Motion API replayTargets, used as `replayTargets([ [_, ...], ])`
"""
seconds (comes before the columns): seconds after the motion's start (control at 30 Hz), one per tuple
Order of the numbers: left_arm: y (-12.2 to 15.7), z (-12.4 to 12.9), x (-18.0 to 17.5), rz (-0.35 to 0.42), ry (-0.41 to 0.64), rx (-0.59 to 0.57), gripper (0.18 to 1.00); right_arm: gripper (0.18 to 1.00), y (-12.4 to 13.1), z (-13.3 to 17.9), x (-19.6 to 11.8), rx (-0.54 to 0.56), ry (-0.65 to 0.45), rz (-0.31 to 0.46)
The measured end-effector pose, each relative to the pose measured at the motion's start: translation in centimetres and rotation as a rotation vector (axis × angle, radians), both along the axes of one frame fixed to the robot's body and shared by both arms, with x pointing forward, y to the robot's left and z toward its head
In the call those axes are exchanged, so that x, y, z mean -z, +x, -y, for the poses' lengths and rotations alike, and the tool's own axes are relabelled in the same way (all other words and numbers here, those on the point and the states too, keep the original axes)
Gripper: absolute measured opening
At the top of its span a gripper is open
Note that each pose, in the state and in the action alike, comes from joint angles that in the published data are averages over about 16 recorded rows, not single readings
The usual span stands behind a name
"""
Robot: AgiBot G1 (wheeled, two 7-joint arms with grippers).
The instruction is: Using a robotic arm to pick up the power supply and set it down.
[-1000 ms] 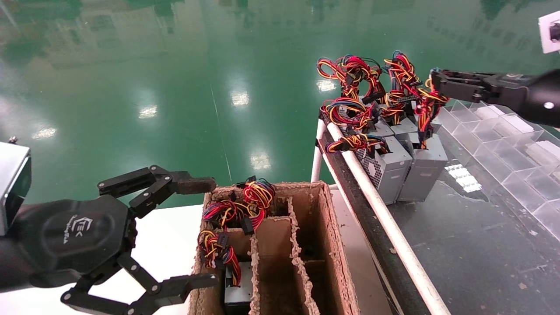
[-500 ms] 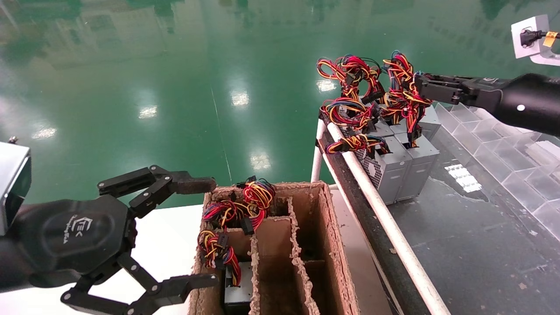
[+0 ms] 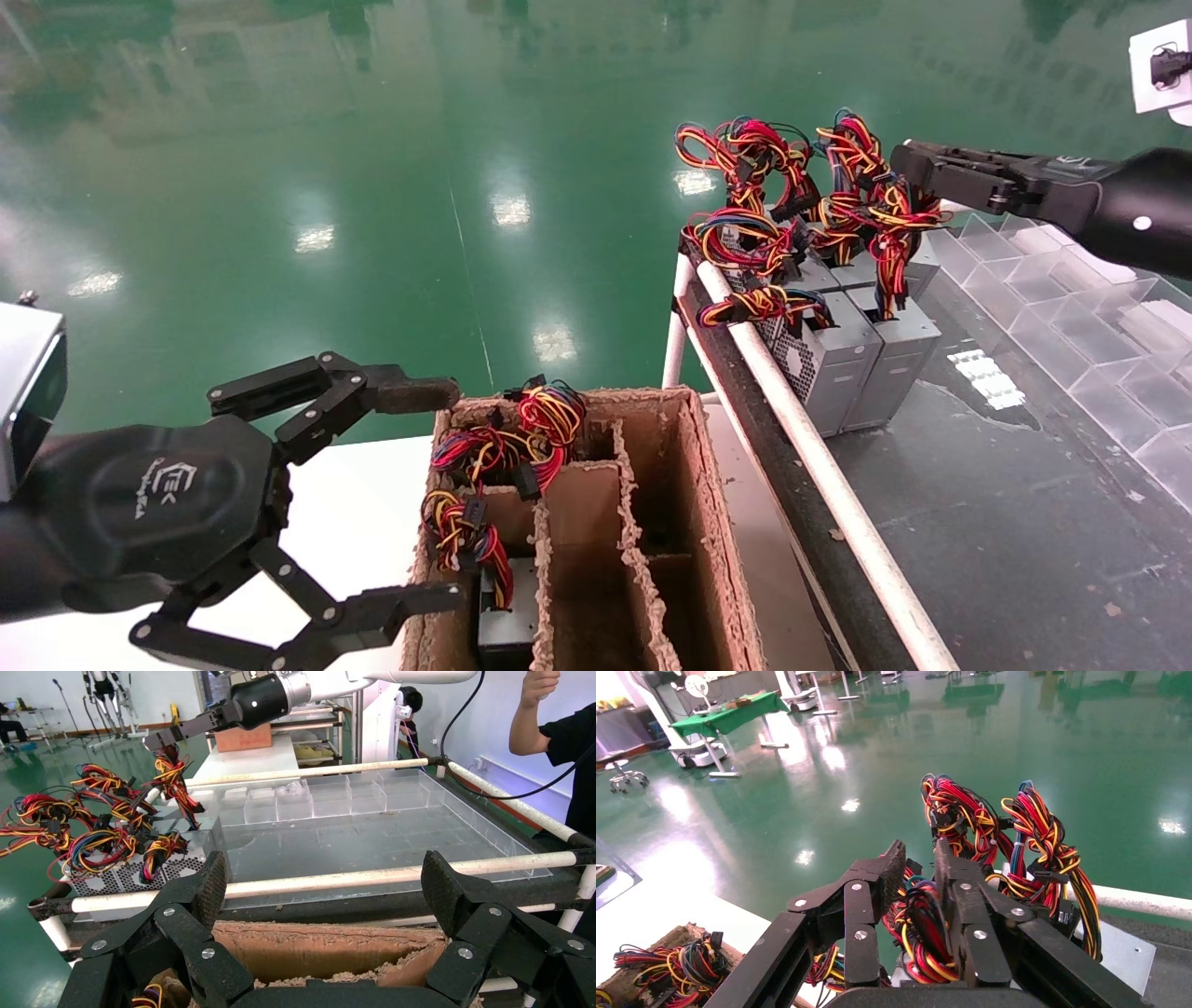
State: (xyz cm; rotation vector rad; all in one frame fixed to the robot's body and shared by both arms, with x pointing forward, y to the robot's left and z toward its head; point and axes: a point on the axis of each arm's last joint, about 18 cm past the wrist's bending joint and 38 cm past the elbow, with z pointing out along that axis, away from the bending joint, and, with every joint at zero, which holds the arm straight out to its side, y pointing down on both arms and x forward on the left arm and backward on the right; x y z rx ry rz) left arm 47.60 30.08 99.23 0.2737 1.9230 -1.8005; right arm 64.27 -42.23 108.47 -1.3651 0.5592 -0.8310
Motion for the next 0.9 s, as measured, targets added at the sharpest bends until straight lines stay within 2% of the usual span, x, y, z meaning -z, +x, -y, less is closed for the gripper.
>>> replayTargets([
  [0.27,0.0,0.0,0.0,0.0,0.0,0.0,1.001,0.339,-0.6,0.4,-0.3,-0.005,-0.001,0.007],
  [0.47,0.0,0.0,0.0,0.0,0.0,0.0,1.001,0.452,-1.3,0.8,-0.8,-0.017,0.01,0.023],
  [0.9,0.0,0.0,0.0,0.0,0.0,0.0,1.001,0.756,-3.5,0.8,-1.7,-0.111,0.052,0.092],
])
